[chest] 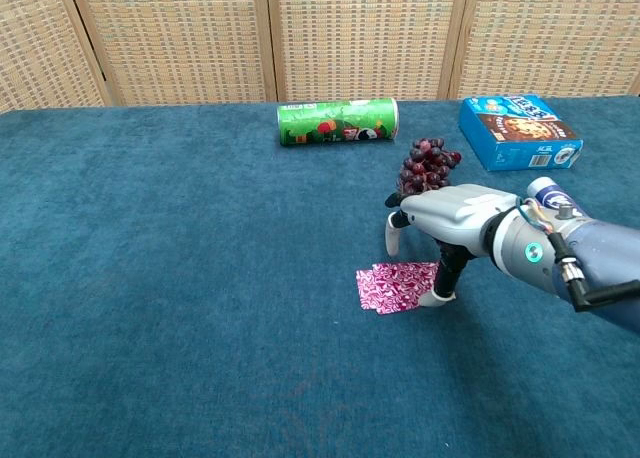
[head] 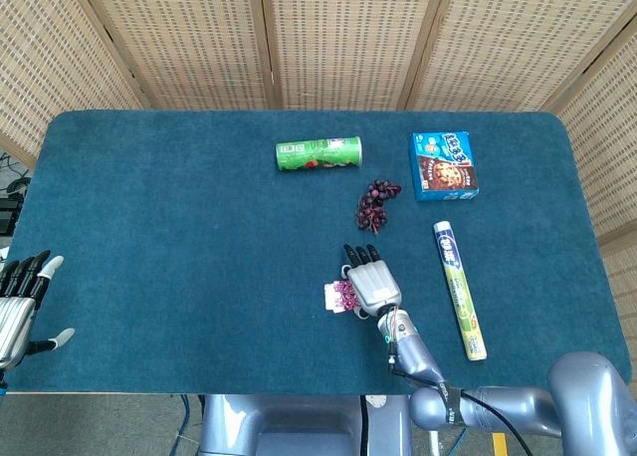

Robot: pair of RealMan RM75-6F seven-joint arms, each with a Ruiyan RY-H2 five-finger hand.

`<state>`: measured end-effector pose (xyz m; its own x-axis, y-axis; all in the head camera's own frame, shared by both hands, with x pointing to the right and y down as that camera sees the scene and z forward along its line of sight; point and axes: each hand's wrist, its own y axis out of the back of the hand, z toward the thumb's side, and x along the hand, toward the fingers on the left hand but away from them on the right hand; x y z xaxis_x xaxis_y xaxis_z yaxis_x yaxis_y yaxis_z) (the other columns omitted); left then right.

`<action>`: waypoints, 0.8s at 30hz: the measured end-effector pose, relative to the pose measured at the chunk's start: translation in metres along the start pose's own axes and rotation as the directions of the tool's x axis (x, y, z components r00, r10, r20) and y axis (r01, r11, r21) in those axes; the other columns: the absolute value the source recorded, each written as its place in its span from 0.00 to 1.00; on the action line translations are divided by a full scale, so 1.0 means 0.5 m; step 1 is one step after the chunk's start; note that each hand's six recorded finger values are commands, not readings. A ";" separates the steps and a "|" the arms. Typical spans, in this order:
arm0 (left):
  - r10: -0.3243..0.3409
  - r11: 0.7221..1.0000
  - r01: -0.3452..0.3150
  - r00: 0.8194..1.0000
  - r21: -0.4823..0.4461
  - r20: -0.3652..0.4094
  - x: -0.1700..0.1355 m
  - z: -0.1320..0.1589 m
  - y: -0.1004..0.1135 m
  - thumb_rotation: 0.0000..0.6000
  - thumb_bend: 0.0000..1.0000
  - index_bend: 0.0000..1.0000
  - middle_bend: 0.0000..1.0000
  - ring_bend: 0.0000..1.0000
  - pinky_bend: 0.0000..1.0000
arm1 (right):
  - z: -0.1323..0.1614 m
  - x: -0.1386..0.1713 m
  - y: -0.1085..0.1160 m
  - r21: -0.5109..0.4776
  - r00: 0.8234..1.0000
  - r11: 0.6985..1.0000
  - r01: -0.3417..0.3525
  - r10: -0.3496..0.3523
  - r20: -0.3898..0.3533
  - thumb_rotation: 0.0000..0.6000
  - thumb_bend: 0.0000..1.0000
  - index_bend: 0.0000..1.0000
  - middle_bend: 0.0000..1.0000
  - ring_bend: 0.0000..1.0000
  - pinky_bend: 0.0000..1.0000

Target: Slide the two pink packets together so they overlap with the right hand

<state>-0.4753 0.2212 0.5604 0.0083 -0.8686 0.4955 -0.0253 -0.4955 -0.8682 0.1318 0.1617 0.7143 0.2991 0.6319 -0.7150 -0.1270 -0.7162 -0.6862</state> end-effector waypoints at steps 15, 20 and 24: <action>-0.004 1.000 0.004 1.000 -0.009 0.002 0.000 0.000 0.000 1.00 0.00 0.00 0.00 0.00 0.00 | -0.041 0.073 0.068 0.037 0.990 0.992 0.117 -0.114 -0.085 1.00 0.20 0.17 0.00 0.00 0.00; 0.000 1.000 0.000 1.000 -0.005 0.001 0.000 0.000 0.001 1.00 0.00 0.00 0.00 0.00 0.00 | -0.113 0.131 0.091 0.051 0.972 0.974 0.219 -0.214 -0.099 1.00 0.04 0.06 0.00 0.00 0.00; 0.018 1.000 -0.018 1.000 -0.001 0.001 -0.001 0.001 0.003 1.00 0.00 0.00 0.00 0.00 0.00 | -0.224 0.204 0.085 0.067 0.957 0.955 0.290 -0.288 -0.041 1.00 0.00 0.02 0.00 0.00 0.00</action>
<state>-0.4746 0.2209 0.5590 0.0085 -0.8774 0.4797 -0.0269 -0.4797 -0.8770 0.2627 0.1626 0.6271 0.3611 0.7989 -0.4811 -0.0975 -0.4807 -0.8714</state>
